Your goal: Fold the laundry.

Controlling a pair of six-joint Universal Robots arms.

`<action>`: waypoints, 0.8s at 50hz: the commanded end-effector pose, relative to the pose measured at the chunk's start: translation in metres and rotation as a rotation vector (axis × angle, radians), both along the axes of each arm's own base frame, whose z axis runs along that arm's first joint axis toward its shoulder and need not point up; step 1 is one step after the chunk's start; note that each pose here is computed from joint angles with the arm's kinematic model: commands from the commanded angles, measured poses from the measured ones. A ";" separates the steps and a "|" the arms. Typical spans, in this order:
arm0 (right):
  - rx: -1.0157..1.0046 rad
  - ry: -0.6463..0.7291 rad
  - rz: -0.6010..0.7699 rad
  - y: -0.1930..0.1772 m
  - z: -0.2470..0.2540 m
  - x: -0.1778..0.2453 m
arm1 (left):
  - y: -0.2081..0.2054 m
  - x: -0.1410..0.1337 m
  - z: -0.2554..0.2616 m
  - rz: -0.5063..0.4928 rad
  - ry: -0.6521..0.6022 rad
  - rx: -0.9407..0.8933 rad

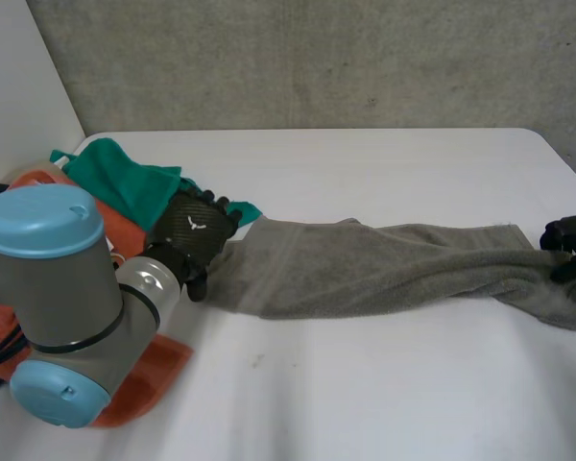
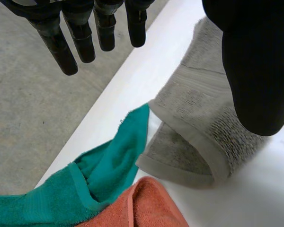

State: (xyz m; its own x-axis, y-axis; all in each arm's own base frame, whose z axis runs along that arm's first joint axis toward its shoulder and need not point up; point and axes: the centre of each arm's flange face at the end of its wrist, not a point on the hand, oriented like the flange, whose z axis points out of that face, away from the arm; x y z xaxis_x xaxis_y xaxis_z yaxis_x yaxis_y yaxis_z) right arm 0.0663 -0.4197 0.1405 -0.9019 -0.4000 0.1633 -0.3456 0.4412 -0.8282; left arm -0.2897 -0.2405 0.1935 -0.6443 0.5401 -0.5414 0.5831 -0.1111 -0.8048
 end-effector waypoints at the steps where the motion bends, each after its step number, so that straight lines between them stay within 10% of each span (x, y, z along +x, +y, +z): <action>1: -0.202 -0.041 0.025 0.006 0.042 0.018 | -0.014 0.000 0.019 0.028 0.097 -0.020; 22: -0.769 -0.086 0.625 0.169 0.232 0.109 | -0.069 -0.054 0.026 -0.137 0.333 0.242; 40: -0.838 -0.309 0.761 0.191 0.288 0.110 | -0.045 -0.106 -0.049 -0.187 0.274 0.305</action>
State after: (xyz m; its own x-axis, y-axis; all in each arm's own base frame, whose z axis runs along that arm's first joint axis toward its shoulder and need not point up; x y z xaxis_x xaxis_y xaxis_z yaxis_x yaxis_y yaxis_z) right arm 0.1803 -0.2185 0.4172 -0.5160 -0.7045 0.4873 -0.0875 -0.5225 -0.8481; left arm -0.3861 -0.2956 0.1639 -0.6154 0.7723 -0.1577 0.3093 0.0526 -0.9495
